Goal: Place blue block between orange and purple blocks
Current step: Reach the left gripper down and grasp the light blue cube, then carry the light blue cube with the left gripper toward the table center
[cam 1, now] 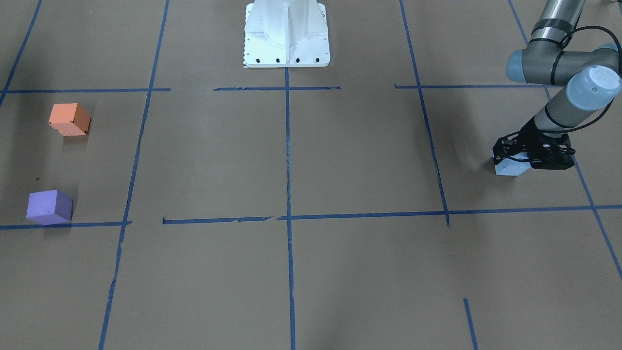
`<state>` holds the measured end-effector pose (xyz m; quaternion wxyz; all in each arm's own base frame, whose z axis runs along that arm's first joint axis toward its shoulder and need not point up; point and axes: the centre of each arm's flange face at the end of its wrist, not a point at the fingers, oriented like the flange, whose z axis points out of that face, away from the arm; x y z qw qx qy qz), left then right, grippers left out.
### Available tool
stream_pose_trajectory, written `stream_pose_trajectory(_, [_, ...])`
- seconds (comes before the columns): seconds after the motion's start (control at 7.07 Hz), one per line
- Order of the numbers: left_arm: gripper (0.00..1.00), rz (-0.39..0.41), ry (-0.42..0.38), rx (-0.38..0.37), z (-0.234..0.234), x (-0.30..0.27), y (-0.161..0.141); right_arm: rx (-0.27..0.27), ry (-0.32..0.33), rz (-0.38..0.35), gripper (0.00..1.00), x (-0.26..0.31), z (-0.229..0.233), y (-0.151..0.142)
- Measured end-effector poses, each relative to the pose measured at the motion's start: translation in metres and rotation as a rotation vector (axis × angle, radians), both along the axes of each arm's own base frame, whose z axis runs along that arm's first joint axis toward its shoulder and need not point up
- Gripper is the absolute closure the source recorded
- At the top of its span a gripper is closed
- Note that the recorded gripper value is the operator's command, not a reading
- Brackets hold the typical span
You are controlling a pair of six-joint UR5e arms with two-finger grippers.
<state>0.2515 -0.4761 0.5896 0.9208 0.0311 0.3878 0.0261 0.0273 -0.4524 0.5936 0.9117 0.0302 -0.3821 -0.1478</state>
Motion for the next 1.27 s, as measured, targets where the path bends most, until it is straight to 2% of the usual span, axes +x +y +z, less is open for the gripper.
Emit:
stream_pose_trajectory(0.14, [0.77,-0.003,0.001,0.002,-0.032,0.004,-0.007,0.001,0.000,0.000,0.00,0.000,-0.001,0.000])
stream_pose_trajectory(0.28, [0.73,-0.007,0.000,0.006,-0.081,0.014,-0.022,0.002,0.000,0.000,0.00,0.000,-0.001,0.000])
stream_pose_trajectory(0.57, [0.73,0.003,0.024,0.026,-0.192,0.056,-0.053,0.002,0.000,0.000,0.00,0.000,-0.001,0.000])
stream_pose_trajectory(0.85, [0.73,0.004,0.049,-0.016,-0.277,0.159,-0.036,-0.002,0.000,0.000,0.00,0.000,0.001,0.000])
stream_pose_trajectory(1.27, [0.71,-0.070,0.059,-0.074,-0.374,0.299,-0.011,-0.004,0.000,0.000,0.00,0.000,0.002,0.000])
